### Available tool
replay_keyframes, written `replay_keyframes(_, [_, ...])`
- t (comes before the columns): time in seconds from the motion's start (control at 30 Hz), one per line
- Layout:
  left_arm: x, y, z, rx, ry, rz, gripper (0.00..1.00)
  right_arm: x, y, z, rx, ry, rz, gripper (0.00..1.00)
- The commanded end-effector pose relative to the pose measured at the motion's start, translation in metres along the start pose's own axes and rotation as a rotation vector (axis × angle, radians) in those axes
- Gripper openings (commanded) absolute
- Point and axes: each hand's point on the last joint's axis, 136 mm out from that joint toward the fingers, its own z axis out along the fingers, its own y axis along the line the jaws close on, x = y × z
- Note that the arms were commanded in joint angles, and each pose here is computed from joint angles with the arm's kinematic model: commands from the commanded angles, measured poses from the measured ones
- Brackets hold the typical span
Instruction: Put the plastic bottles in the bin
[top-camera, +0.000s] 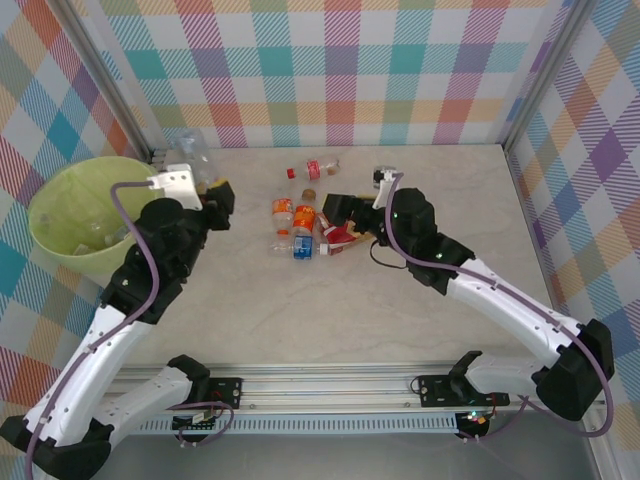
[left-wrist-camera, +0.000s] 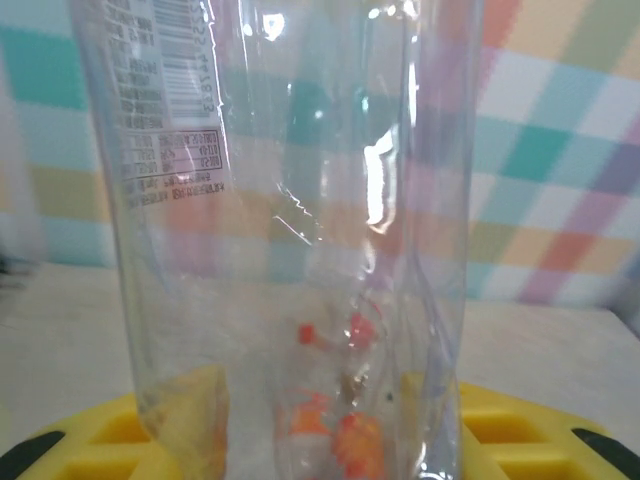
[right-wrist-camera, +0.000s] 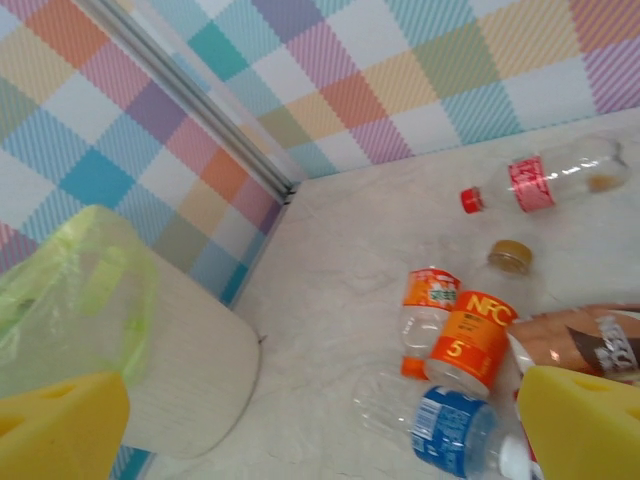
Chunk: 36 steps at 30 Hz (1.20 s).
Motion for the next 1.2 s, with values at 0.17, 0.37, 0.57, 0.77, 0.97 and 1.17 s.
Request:
replay_keyframes(0.17, [-0.06,0.092,-0.006,-0.39,-0.109,0.074,0.45,-0.013,-0.007,-0.017,0.039,-0.091,0.003,1.0])
replay_keyframes(0.37, [-0.068,0.147,-0.003,-0.551,-0.096,0.029,0.46,-0.012,-0.009,-0.017,0.047,-0.081,-0.015,1.0])
replay_keyframes(0.57, [-0.049,0.199,-0.005,-0.723,0.004,0.009,0.46,-0.009,-0.011,-0.016,0.059,-0.072,-0.021,1.0])
replay_keyframes(0.77, [-0.036,0.244,-0.026,-0.918,0.045,-0.014,0.49,-0.012,-0.011,-0.013,0.071,-0.075,-0.045,1.0])
replay_keyframes(0.97, [-0.018,0.286,-0.046,-1.067,0.089,-0.14,0.5,-0.02,-0.006,-0.013,0.07,-0.082,-0.06,1.0])
replay_keyframes(1.17, [0.005,0.312,-0.059,-1.118,0.114,-0.25,0.59,-0.02,-0.007,-0.01,0.071,-0.085,-0.056,1.0])
